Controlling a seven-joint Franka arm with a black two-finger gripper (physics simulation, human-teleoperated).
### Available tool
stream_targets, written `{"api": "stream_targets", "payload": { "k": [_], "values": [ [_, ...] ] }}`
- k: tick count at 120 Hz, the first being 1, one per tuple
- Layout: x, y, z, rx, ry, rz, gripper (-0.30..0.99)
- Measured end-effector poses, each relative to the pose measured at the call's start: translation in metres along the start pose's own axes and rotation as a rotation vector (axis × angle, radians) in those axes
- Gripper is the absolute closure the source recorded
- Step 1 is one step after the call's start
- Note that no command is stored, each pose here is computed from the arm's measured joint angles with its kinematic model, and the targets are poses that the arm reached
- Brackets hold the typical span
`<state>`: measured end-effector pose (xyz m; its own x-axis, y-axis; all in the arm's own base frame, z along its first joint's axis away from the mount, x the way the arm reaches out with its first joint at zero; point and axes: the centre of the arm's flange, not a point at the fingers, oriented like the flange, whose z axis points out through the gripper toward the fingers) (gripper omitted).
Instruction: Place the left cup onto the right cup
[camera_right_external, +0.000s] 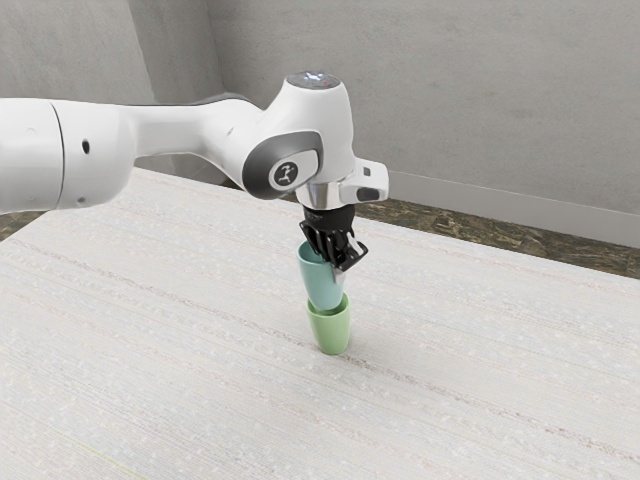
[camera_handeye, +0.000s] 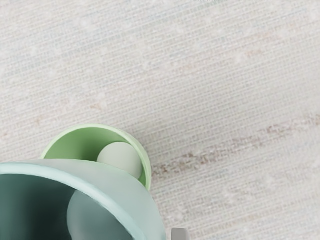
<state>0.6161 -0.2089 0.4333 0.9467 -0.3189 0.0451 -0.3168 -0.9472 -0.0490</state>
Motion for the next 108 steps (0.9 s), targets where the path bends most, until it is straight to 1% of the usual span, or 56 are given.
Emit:
{"api": "stream_targets", "payload": {
  "k": [48, 92, 108],
  "values": [
    [0.003, -0.002, 0.002, 0.011, 0.007, -0.001, 0.78],
    [0.005, -0.004, 0.013, 0.009, -0.005, -0.002, 0.78],
    [0.008, -0.006, 0.01, 0.017, 0.003, 0.0, 0.78]
  ]
}}
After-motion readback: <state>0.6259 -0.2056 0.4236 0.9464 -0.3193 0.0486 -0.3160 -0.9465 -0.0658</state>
